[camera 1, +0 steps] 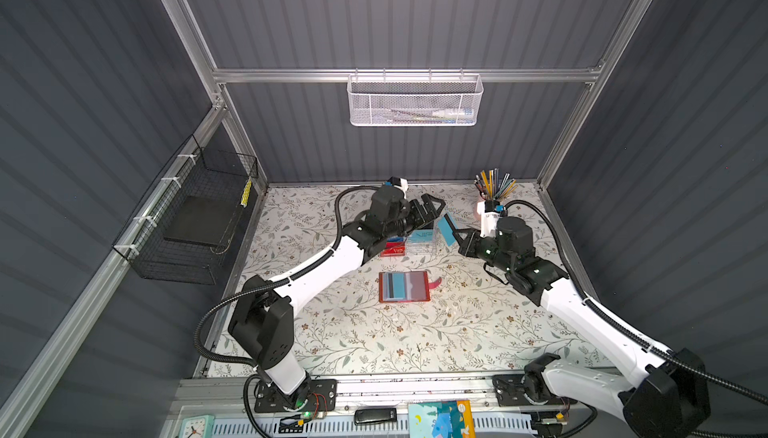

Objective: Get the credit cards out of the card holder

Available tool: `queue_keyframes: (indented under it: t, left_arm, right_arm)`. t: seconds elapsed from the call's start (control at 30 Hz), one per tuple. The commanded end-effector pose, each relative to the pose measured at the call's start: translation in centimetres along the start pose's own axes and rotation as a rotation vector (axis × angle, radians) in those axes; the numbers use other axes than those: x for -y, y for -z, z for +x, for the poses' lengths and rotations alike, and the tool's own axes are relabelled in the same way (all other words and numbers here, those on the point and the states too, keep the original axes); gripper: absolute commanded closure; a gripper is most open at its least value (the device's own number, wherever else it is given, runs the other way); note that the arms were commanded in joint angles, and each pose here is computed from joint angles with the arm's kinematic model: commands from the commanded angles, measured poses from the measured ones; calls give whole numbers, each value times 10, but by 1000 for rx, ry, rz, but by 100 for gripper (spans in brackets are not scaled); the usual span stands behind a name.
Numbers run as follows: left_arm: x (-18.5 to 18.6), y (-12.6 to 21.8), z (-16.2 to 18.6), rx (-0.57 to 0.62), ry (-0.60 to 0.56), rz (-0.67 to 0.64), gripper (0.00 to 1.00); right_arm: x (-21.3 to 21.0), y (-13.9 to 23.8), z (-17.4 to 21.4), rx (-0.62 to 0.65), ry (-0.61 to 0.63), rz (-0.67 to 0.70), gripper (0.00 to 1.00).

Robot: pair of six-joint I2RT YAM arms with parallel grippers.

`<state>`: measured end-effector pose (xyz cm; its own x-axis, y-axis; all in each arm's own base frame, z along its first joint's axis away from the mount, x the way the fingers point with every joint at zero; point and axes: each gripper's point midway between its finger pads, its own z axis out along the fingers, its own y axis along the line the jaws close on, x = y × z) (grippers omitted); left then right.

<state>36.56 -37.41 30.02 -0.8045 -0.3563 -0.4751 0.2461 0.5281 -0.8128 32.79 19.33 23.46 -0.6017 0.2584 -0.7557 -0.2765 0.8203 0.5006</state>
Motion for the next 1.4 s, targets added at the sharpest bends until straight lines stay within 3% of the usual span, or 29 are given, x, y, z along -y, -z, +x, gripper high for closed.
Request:
queue_keyframes:
  t: [0.0, 0.13, 0.37, 0.67, 0.97, 1.37]
  left_arm:
    - [-51, 8, 32, -195, -100, -262, 0]
    - [-56, 19, 30, -259, -86, -293, 0]
    - [-66, 33, 39, -360, 53, -244, 0]
    - [-59, 20, 63, -476, 215, -162, 6]
    - [-57, 14, 65, -507, 258, -163, 9]
    - [-60, 8, 67, -503, 278, -160, 29]
  right_arm:
    - [18, 2, 18, -40, 233, 158, 100]
    - [11, 8, 27, -16, 365, 173, 100]
    - [1, 15, 39, 60, 495, 135, 100]
    - [-16, 15, 44, 142, 644, 144, 100]
    - [-28, 12, 47, 207, 736, 160, 100]
    - [-34, 6, 53, 221, 793, 169, 100]
